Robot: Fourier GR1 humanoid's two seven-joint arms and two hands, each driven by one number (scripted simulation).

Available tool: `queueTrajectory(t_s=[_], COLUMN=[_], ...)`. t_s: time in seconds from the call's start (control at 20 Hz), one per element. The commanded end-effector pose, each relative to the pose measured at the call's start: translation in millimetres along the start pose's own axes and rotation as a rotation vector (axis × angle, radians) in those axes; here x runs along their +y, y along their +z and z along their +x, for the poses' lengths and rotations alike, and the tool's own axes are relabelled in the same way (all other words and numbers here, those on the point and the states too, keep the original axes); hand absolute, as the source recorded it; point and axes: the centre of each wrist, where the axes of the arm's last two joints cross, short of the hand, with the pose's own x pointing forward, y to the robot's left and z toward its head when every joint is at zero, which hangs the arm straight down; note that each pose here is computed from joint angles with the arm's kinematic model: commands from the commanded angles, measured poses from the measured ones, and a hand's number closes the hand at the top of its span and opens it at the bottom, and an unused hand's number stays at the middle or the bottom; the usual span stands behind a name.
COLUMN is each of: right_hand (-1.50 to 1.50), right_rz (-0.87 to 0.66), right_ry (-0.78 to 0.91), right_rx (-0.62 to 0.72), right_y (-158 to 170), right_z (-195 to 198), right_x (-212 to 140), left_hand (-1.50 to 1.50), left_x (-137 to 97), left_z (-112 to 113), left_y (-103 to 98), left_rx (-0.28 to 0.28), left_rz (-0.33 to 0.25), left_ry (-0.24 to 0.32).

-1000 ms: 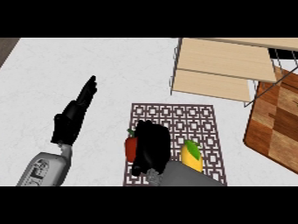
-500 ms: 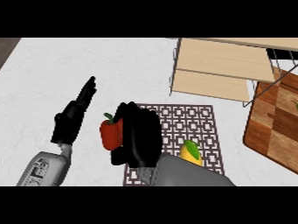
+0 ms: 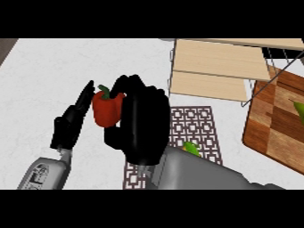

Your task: Pick the bell pepper from the placemat and place it in the tiered shelf

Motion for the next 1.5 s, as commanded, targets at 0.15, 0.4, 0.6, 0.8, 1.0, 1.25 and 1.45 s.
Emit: queueTrajectory(t_s=[0.15, 0.4, 0.6, 0.8, 1.0, 1.25, 1.45], right_hand=[1.50, 1.50, 1.50, 1.50, 1.50, 1.50, 1.50], right_rz=[-0.215, -0.346, -0.373, -0.441, -0.499, -0.557, -0.553], right_ry=[0.023, 0.090, 0.111, 0.131, 0.151, 0.208, 0.236], right_rx=[0.183, 0.221, 0.232, 0.263, 0.269, 0.275, 0.246], right_y=[-24, -43, -51, -60, -66, -95, -105], right_z=[34, 42, 59, 68, 75, 72, 72], right_x=[-42, -63, -86, -103, -108, -128, -128], left_hand=[0.00, 0.00, 0.00, 0.00, 0.00, 0.00, 0.00], left_x=[3, -5, 12, 14, -2, 7, -4], left_z=[3, 4, -2, 9, -1, 2, 6], left_y=[-2, 4, 1, 5, 8, -6, -4], left_rx=[-0.003, -0.003, 0.004, -0.021, -0.006, -0.022, -0.022], left_rz=[0.031, 0.013, 0.014, 0.002, -0.021, 0.011, 0.005], left_ry=[0.000, 0.003, 0.013, -0.008, 0.006, 0.003, 0.009])
